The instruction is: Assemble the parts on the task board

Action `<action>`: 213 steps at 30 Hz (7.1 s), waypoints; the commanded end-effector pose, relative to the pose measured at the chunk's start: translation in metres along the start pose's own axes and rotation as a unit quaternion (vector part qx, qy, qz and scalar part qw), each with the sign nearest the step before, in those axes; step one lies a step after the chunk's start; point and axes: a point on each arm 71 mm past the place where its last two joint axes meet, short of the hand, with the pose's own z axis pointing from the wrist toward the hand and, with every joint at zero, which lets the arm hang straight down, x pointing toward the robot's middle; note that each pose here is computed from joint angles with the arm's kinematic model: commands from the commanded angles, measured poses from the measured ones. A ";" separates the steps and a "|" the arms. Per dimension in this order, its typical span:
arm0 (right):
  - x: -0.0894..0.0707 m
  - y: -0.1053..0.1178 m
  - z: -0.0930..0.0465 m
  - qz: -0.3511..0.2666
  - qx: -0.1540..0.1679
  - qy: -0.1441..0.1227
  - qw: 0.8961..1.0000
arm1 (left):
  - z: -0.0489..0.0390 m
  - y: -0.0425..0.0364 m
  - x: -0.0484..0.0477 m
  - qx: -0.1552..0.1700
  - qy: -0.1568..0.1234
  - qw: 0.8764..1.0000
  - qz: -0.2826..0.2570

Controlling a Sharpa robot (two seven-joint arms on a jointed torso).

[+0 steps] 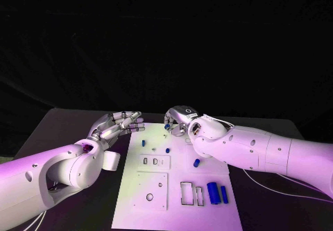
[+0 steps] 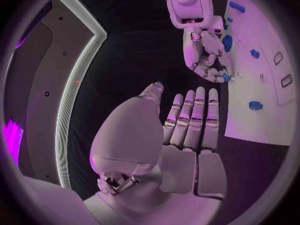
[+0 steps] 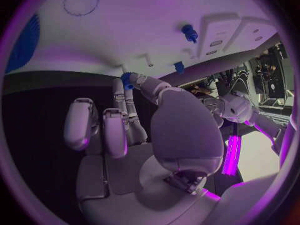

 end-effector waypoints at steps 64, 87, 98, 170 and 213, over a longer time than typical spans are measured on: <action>0.001 -0.003 -0.009 -0.018 0.002 0.005 1.000 | 0.0003 -0.0033 -0.0017 0.000 0.005 1.000 -0.006; 0.002 0.001 -0.007 -0.014 0.004 0.005 1.000 | 0.0004 -0.0032 -0.0015 -0.001 0.006 1.000 -0.006; 0.005 -0.003 -0.004 -0.022 0.019 0.022 0.999 | 0.0003 -0.0036 -0.0013 -0.002 0.007 1.000 -0.007; -0.021 -0.102 -0.077 0.122 0.157 0.076 0.977 | 0.0017 -0.0035 -0.0131 0.002 0.001 1.000 0.009; -0.011 -0.098 -0.072 0.102 0.157 0.070 0.980 | 0.0015 -0.0031 -0.0139 -0.001 0.002 1.000 0.009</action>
